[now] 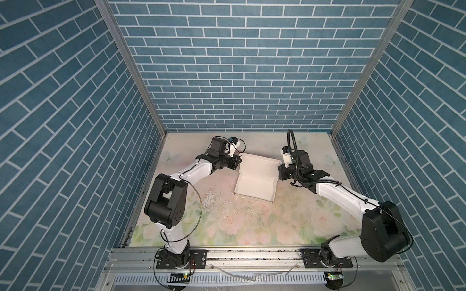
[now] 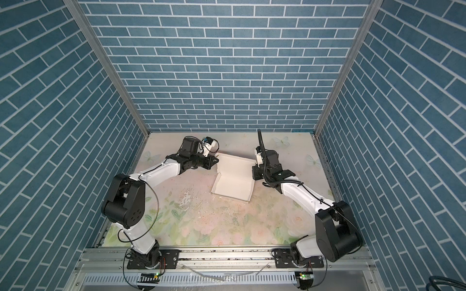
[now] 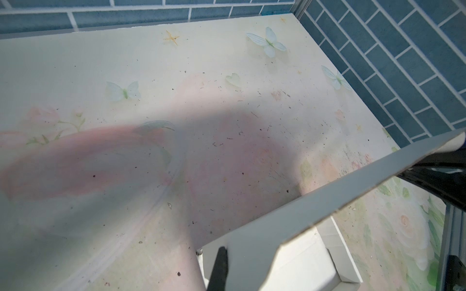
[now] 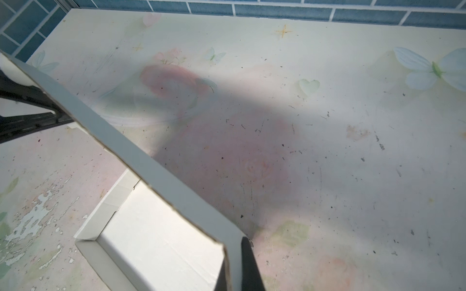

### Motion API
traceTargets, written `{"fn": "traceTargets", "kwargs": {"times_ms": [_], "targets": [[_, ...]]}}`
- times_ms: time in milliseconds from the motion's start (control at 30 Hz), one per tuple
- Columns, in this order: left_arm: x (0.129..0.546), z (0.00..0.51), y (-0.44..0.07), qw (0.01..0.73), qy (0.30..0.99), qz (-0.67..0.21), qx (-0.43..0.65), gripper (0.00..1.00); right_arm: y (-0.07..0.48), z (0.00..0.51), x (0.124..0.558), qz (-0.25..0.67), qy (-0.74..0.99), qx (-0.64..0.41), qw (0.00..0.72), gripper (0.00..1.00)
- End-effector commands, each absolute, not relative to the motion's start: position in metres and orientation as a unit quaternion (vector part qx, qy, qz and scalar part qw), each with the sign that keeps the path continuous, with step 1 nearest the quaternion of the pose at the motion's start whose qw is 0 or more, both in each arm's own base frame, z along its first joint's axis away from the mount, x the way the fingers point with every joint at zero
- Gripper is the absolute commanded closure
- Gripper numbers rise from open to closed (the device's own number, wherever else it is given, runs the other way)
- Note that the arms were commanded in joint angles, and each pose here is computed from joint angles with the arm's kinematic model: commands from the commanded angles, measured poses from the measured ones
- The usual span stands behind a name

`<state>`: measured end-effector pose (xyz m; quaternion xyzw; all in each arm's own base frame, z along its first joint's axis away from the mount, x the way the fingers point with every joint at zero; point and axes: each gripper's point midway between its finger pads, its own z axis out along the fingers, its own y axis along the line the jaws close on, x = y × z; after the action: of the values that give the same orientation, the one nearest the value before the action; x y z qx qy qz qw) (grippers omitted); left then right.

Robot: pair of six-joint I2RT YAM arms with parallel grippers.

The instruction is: Fold the paper box

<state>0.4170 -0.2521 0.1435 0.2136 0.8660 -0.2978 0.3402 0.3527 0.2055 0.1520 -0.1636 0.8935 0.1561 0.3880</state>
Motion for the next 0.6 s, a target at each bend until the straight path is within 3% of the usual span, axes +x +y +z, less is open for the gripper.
{"fn": "traceTargets", "kwargs": {"times_ms": [0, 567], "targets": [[0.414, 0.155, -0.255, 0.363, 0.858, -0.302, 0.201, 0.99, 0.208, 0.161, 0.355, 0.138, 0.899, -0.147, 0.388, 1.0], [0.386, 0.17, -0.25, 0.425, 0.852, -0.245, 0.181, 1.0, 0.216, 0.15, 0.343, 0.117, 0.906, -0.12, 0.388, 0.97]]}}
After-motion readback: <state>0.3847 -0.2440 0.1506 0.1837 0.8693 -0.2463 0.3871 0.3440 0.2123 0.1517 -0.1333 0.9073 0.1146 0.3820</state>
